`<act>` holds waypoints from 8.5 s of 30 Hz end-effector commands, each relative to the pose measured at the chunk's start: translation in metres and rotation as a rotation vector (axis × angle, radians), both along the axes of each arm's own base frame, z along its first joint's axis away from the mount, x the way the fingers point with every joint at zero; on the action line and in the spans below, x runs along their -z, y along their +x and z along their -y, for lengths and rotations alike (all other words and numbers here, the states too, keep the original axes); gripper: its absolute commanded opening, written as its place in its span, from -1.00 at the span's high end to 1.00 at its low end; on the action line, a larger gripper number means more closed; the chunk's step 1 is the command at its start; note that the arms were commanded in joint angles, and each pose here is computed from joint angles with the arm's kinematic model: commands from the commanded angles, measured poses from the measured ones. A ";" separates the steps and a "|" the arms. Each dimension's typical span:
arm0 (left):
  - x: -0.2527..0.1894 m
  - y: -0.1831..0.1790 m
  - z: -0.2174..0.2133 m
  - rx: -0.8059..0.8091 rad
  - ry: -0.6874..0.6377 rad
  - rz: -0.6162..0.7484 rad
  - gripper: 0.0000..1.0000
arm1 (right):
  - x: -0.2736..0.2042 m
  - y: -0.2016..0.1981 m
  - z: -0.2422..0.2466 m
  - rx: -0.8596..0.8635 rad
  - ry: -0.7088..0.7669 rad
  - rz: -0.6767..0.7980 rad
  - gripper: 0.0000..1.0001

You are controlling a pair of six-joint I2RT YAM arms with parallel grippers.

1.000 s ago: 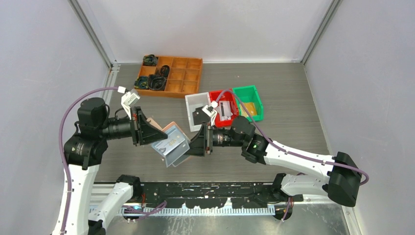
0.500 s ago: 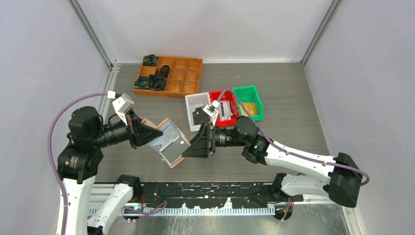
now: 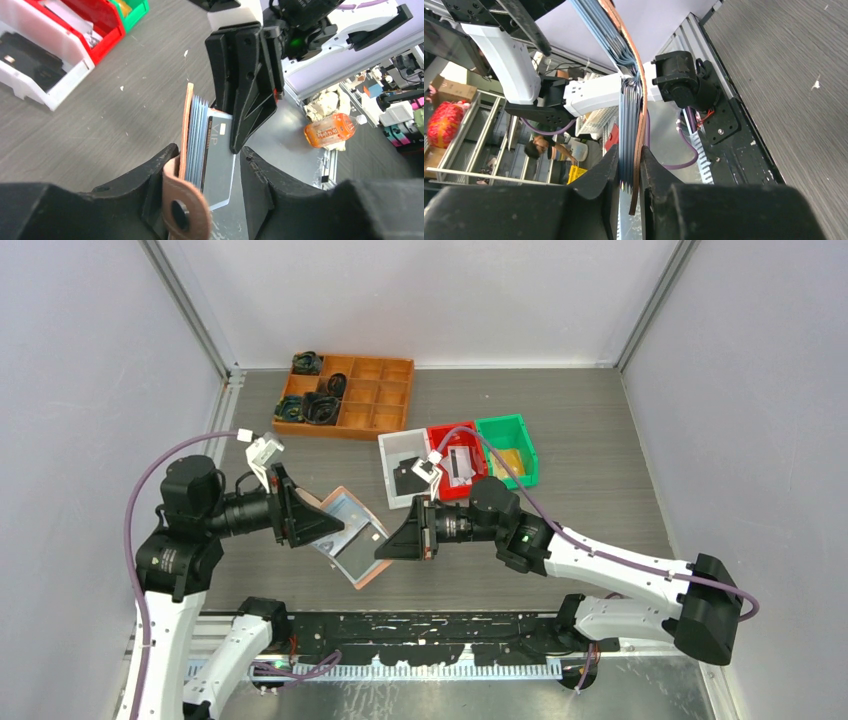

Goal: Take the credit cards out of the card holder
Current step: Remove the credit card from the card holder, then place the credit card in the storage box, then remove the credit card from the card holder.

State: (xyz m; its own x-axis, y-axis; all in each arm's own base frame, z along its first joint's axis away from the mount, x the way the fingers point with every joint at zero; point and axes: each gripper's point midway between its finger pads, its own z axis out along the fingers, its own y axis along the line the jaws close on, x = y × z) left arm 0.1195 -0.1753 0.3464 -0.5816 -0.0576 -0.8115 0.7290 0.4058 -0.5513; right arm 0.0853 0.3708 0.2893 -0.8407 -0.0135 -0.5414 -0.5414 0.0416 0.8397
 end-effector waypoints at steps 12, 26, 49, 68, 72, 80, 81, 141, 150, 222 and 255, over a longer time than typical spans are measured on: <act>0.006 -0.036 0.009 0.239 -0.058 -0.114 0.37 | -0.054 -0.009 0.009 -0.050 0.061 0.188 0.99; -0.005 -0.004 0.006 0.064 -0.047 -0.026 1.00 | -0.055 0.048 0.046 0.334 -0.143 0.300 -0.27; -0.024 0.023 0.005 -0.091 -0.139 -0.062 1.00 | -0.102 0.025 -0.010 0.128 0.267 -0.007 -0.20; -0.038 0.023 0.011 -0.077 -0.224 -0.156 1.00 | -0.089 0.031 -0.026 0.103 0.267 -0.060 -0.07; -0.039 0.022 0.012 -0.068 -0.233 -0.175 1.00 | -0.095 0.032 -0.029 0.099 0.288 -0.064 -0.01; -0.044 0.013 0.016 -0.002 -0.261 -0.234 1.00 | -0.107 0.036 -0.035 0.090 0.347 -0.086 0.18; -0.046 0.010 0.017 0.015 -0.268 -0.247 0.98 | -0.108 0.036 -0.035 0.093 0.351 -0.086 0.23; -0.060 0.013 0.011 -0.003 -0.177 -0.098 1.00 | -0.054 0.058 0.076 0.356 0.069 0.002 0.99; -0.044 0.018 0.002 -0.054 -0.061 -0.033 1.00 | 0.033 0.166 0.173 0.676 -0.580 -0.025 0.99; -0.102 0.028 0.002 -0.194 -0.323 -0.033 1.00 | -0.124 0.042 0.002 0.221 0.643 -0.019 -0.84; -0.067 0.024 -0.003 -0.161 -0.146 0.087 -0.16 | -0.107 0.029 -0.021 0.178 0.374 0.050 0.98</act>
State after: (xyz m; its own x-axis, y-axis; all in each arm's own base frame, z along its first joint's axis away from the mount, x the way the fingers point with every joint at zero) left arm 0.1444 -0.1771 0.4285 -0.5801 -0.3590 -0.7312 0.6313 0.3691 -0.6821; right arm 0.1180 0.3960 0.3870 -0.8225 0.3872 -0.4166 -0.5379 -0.2918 0.7909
